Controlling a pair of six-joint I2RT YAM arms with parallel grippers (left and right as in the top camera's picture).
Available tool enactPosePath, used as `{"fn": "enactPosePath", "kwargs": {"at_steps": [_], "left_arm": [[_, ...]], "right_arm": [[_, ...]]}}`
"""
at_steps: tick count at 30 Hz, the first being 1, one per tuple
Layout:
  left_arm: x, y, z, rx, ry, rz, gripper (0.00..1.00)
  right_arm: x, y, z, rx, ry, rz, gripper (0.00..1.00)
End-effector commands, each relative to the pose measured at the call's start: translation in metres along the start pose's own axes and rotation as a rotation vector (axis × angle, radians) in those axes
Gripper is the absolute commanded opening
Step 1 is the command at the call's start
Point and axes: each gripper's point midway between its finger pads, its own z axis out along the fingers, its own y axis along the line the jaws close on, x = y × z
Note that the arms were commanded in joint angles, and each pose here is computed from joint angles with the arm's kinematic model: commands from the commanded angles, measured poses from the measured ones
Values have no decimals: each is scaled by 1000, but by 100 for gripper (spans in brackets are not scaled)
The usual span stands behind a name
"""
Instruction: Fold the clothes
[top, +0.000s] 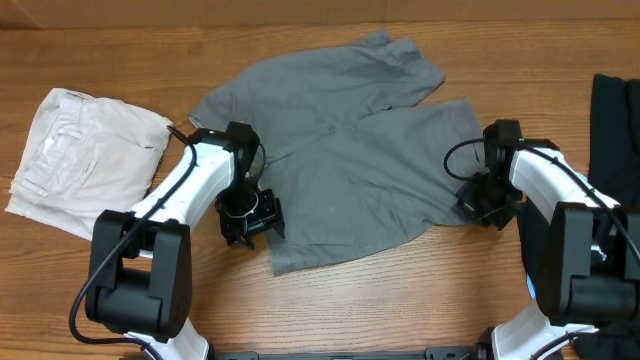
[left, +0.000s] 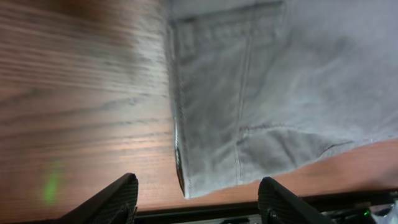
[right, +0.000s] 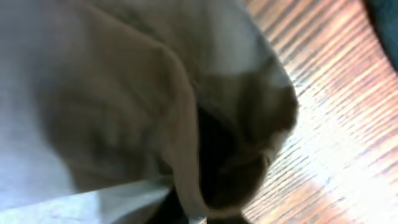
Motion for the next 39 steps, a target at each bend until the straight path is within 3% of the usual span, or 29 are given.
{"fn": "enactPosePath", "kwargs": {"at_steps": [1,6,11,17,24,35,39], "left_arm": [[10,-6,8,-15,39,45,66],[19,-15,13,-28,52,74,75],[20,-17,14,-36,49,56,78],[31,-12,20,-47,89,9,78],[66,-37,50,74,223,-57,77],[56,-49,73,48,126,-213,80],[52,-45,74,28,102,-229,73]], "right_arm": [[0,-13,6,59,-15,22,7],[-9,-20,6,64,-32,51,7],[-17,-30,6,64,-30,82,7],[-20,-34,6,64,-27,62,7],[-20,-34,6,63,-27,57,8],[-20,-34,6,64,-26,30,8],[-20,-35,6,64,-25,30,8]]}}
